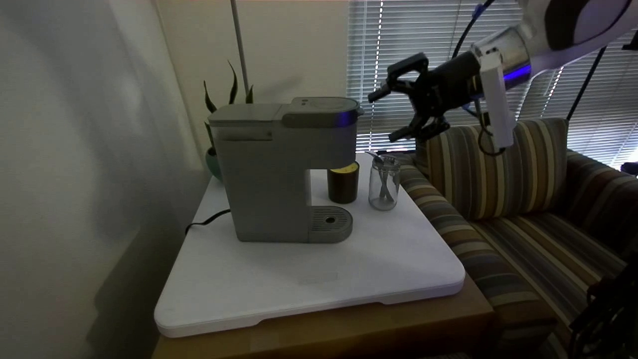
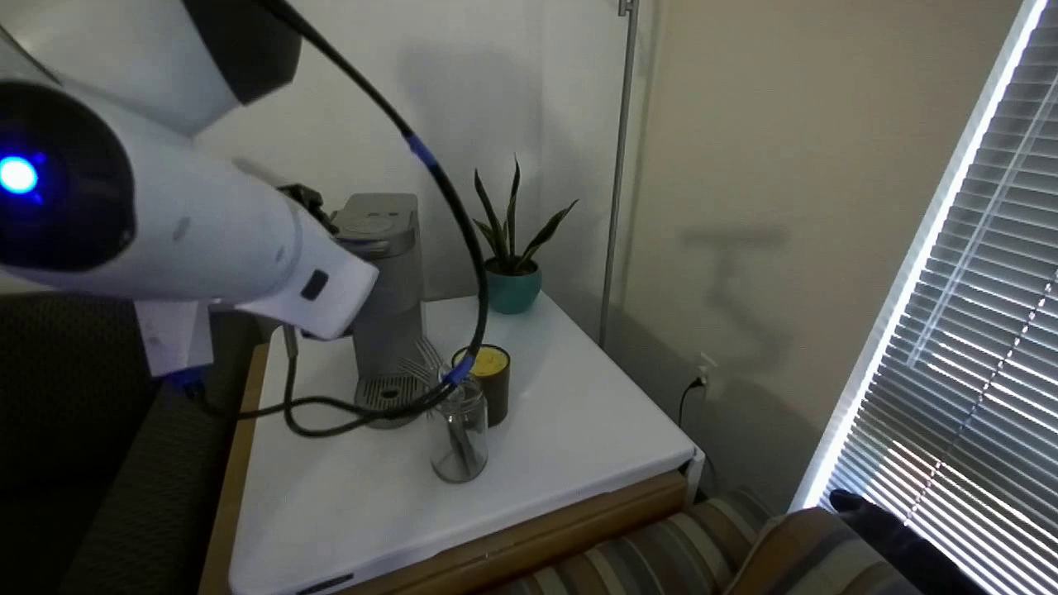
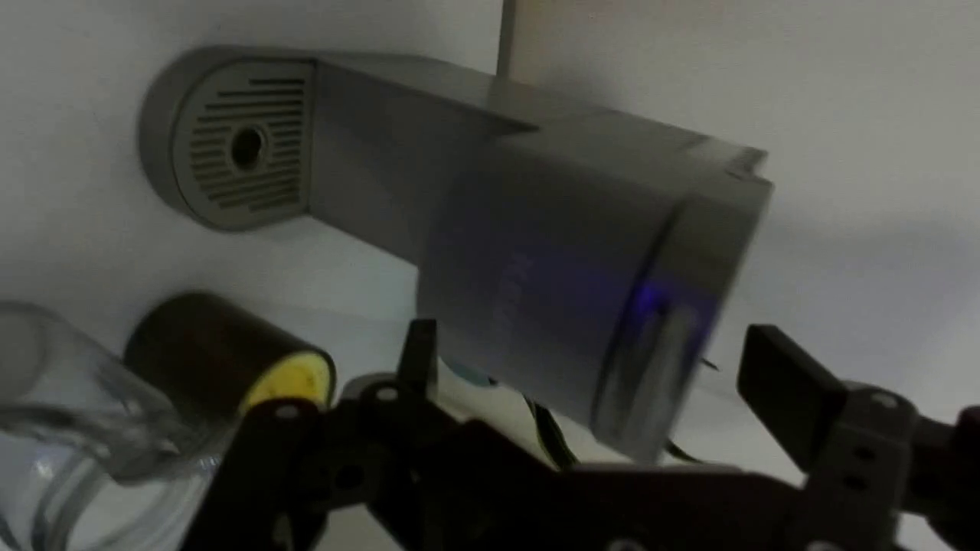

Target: Open the coffee maker, close it, and then open it again

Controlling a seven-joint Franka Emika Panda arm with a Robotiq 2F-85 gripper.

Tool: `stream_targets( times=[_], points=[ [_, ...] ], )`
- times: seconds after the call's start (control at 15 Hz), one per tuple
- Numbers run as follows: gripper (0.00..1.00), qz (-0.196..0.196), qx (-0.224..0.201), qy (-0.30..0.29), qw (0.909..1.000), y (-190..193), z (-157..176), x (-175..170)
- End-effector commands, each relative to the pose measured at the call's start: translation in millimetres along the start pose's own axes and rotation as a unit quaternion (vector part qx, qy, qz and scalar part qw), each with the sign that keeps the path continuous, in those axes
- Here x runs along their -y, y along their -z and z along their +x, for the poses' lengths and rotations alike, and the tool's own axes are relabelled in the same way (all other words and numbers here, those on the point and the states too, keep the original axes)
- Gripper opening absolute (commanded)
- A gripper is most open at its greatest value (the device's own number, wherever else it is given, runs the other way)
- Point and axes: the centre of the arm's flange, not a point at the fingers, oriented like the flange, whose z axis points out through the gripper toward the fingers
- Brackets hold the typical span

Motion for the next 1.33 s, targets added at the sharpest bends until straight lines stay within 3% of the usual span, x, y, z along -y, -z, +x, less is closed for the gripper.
stream_targets(
  times=[0.0, 0.33, 0.67, 0.73, 0.8, 0.93, 1.27],
  points=[
    [1.00, -0.023, 0.018, -0.011, 0.9995, -34, -10, -39],
    [1.00, -0.050, 0.012, -0.010, 0.9986, -32, -3, -54],
    [1.00, -0.074, -0.017, 0.041, 0.9963, -22, 26, -25],
    [0.95, -0.076, -0.022, 0.051, 0.9955, -22, 30, -18],
    [0.74, -0.075, -0.026, 0.061, 0.9950, -24, 34, -12],
    [0.70, -0.071, -0.030, 0.073, 0.9943, -29, 39, 1],
    [0.35, -0.065, -0.036, 0.086, 0.9936, -32, 41, 7]
  ],
)
